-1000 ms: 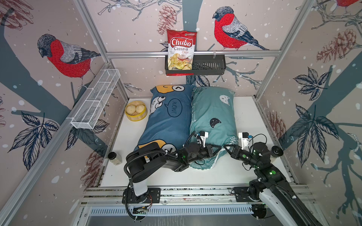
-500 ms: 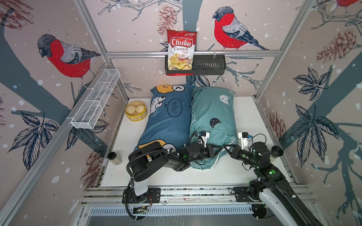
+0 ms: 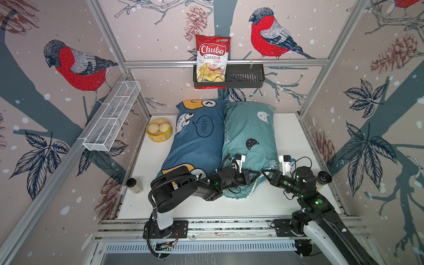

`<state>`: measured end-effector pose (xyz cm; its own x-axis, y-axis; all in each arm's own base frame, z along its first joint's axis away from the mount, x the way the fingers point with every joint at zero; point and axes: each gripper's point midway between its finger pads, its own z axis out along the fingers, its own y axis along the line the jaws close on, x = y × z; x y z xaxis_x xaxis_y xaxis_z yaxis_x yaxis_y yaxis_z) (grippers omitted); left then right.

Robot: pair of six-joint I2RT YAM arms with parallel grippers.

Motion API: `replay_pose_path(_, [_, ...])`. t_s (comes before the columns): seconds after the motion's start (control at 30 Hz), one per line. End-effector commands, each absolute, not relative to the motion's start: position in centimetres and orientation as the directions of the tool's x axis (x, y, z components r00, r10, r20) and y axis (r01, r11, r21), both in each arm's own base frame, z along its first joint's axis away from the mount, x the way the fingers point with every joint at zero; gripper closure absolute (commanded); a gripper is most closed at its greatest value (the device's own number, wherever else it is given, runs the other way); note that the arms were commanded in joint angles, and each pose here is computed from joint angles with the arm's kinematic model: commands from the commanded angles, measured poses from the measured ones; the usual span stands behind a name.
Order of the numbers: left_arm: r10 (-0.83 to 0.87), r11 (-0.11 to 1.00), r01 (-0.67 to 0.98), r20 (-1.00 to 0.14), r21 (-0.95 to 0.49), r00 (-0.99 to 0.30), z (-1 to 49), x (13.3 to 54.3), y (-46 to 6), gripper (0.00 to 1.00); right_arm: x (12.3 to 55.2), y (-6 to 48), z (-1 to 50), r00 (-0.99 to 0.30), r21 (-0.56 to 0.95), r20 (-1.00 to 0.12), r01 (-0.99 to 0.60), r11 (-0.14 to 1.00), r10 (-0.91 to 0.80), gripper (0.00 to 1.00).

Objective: Zip up pillowcases
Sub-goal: Zip the zipper on the pillowcase.

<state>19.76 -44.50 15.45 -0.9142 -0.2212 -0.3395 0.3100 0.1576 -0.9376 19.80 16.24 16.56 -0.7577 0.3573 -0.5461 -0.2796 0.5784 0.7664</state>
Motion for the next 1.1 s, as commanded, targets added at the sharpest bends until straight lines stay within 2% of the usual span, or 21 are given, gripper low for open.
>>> replay_pose_path(0.0, [-0.231,0.125,0.324,-0.345,-0.938,-0.910,16.3,19.7,-44.5,0.99,19.8,16.4,17.2,-0.741,0.756,-0.575,-0.319,0.571,0.347,1.00])
replay_pose_path(0.33, [-0.252,0.139,0.316,-0.342,-0.939,-0.905,15.7,19.6,-43.6,1.00,20.1,15.6,18.1,-0.709,0.745,-0.595,-0.309,0.591,0.379,1.00])
replay_pose_path(0.67, [-0.269,0.132,0.308,-0.333,-0.942,-0.904,15.7,18.5,-42.4,1.00,20.6,13.0,19.4,-0.648,0.702,-0.636,-0.261,0.663,0.419,1.00])
replay_pose_path(1.07, [-0.228,0.269,0.357,-0.420,-0.894,-0.878,14.7,17.9,-41.1,1.00,21.5,10.1,20.6,-0.581,0.662,-0.673,-0.196,0.724,0.458,1.00])
